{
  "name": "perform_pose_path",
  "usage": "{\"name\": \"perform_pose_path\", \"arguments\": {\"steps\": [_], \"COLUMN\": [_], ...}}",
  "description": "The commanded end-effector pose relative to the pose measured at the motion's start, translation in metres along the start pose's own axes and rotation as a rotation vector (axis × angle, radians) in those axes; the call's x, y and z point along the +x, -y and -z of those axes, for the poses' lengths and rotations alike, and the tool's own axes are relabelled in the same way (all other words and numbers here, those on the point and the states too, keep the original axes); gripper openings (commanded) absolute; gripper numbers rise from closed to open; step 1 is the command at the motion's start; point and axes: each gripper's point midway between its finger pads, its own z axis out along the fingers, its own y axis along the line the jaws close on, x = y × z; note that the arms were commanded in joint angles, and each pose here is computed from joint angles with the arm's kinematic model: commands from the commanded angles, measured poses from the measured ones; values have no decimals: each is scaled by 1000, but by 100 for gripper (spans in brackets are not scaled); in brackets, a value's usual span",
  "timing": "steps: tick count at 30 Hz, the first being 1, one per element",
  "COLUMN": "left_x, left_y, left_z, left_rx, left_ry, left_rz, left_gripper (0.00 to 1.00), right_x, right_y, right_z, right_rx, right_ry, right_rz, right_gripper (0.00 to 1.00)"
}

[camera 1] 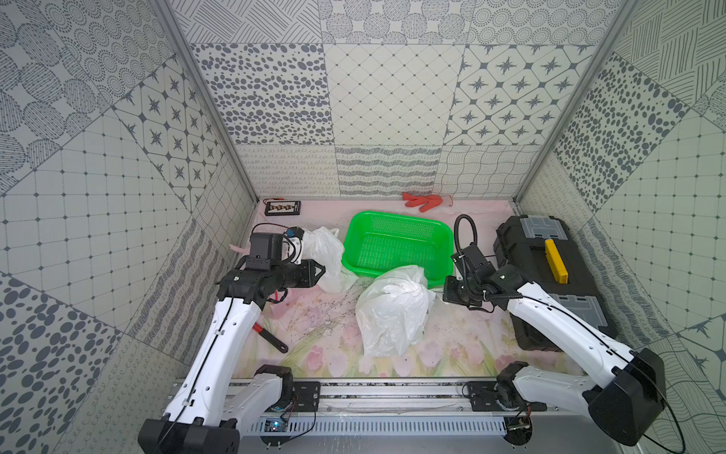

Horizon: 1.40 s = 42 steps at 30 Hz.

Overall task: Place the pears into plastic bags & tie knots
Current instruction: Tie the plastic bag at the center of the board.

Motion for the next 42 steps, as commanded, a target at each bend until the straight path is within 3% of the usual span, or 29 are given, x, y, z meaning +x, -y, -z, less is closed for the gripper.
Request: {"name": "perform_pose_path", "arguments": {"steps": [1,4,8,14,18,26,28,31,32,33,36,38,42], "left_x": [18,23,25,34,25,19,14,12,16,18,29,39,57], "left_y": [63,75,86,94,104,107,111,111,107,104,79,39,-39], "left_z": [2,-5,-20,-52,-58,-74,-75,-74,-74,-73,-65,-59,-50], "left_rx": [271,315,337,358,394,421,439,433,411,388,273,111,-130], "left_ry": [-97,-107,-140,-203,-181,-184,-168,-171,-187,-189,-235,-267,-295], "left_rz": [12,4,-20,-40,-41,-17,-22,-28,-33,-52,-107,-117,20], "left_gripper": [51,63,68,68,66,45,36,12,3,0,0,0,0], "right_x": [-12,-13,-12,-9,-4,-2,-2,-2,-2,-2,2,7,15], "right_y": [-33,-47,-60,-62,-63,-66,-66,-64,-62,-59,-30,1,50], "right_z": [12,10,5,-1,-5,-9,-10,-10,-10,-10,-12,-15,-19], "right_rx": [-135,-172,-179,-178,-184,-189,-188,-181,-174,-160,-38,90,324], "right_ry": [42,39,24,9,0,-2,-3,1,4,10,10,-7,-45], "right_rz": [-16,-16,10,13,6,5,5,6,6,4,17,40,116], "right_gripper": [0,0,0,0,0,0,0,0,0,0,0,0,0]}}
